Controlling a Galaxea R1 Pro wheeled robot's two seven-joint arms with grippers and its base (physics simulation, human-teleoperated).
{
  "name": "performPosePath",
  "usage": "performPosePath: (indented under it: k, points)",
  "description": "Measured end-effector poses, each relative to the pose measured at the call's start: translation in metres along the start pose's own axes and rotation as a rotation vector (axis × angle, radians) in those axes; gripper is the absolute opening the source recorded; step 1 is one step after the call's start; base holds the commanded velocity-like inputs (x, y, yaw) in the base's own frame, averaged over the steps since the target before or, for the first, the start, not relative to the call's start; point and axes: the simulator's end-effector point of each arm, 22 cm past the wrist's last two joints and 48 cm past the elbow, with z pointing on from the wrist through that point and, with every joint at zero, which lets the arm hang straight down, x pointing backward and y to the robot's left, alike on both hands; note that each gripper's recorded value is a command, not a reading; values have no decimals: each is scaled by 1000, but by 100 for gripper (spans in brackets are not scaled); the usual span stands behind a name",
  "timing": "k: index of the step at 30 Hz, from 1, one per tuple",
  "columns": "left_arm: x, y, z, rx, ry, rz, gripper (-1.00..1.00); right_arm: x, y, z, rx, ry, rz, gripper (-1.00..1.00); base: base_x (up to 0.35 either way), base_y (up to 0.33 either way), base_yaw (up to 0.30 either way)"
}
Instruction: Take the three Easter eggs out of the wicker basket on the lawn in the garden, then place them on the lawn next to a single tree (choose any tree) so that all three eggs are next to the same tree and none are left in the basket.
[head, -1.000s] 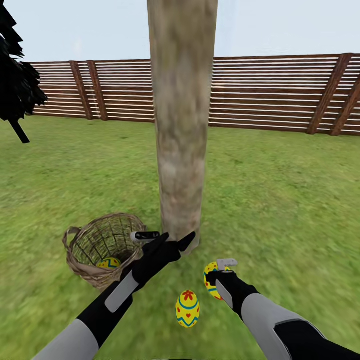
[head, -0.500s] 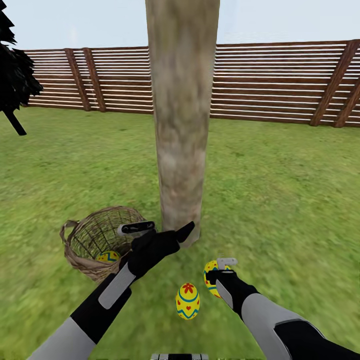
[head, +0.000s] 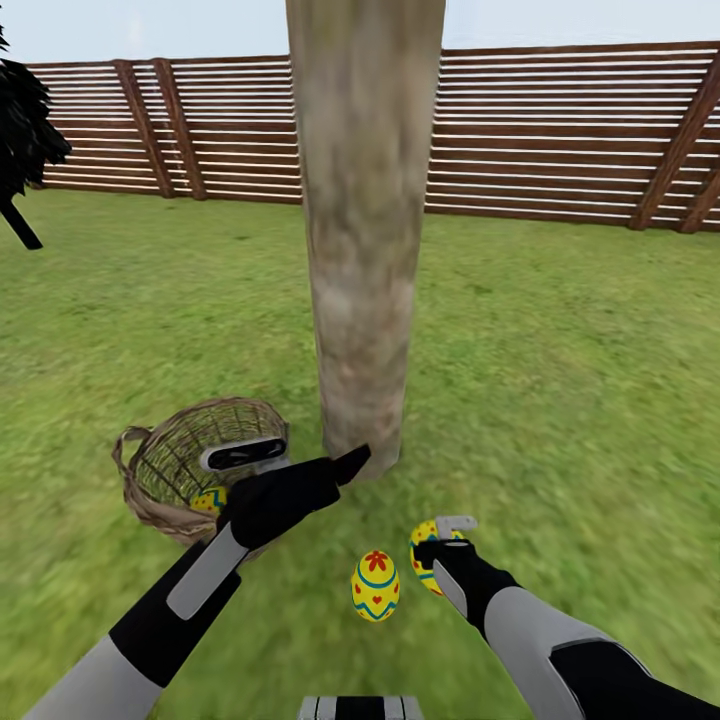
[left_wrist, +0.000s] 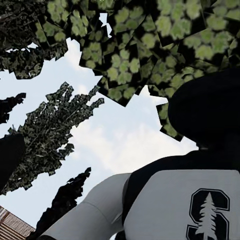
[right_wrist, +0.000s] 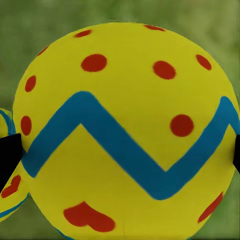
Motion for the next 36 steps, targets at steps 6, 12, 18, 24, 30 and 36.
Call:
performPosePath:
  k: [6, 12, 18, 24, 30, 36]
  points:
    - [-2, 9, -10, -11, -19, -13, 100, 7, 0, 9, -3, 5, 1, -100, 0, 0, 0]
    - [-2, 17, -19, -20, -37, -28, 100, -1, -1, 18, 0, -62, -4, -100, 0, 0, 0]
    - [-2, 27, -28, -35, -52, -41, 100, 9, -2, 27, 4, -47, -20, -100, 0, 0, 0]
    - [-2, 36, -38, -46, -71, -56, 100, 7, 10, 34, -13, -92, -62, -100, 0, 0, 0]
    - [-2, 46, -48, -65, -89, -70, 100, 4, 20, 39, -26, -147, -126, -100, 0, 0, 0]
    - [-3, 54, -59, -75, -107, -83, 100, 17, 19, 48, -25, -125, -128, -100, 0, 0, 0]
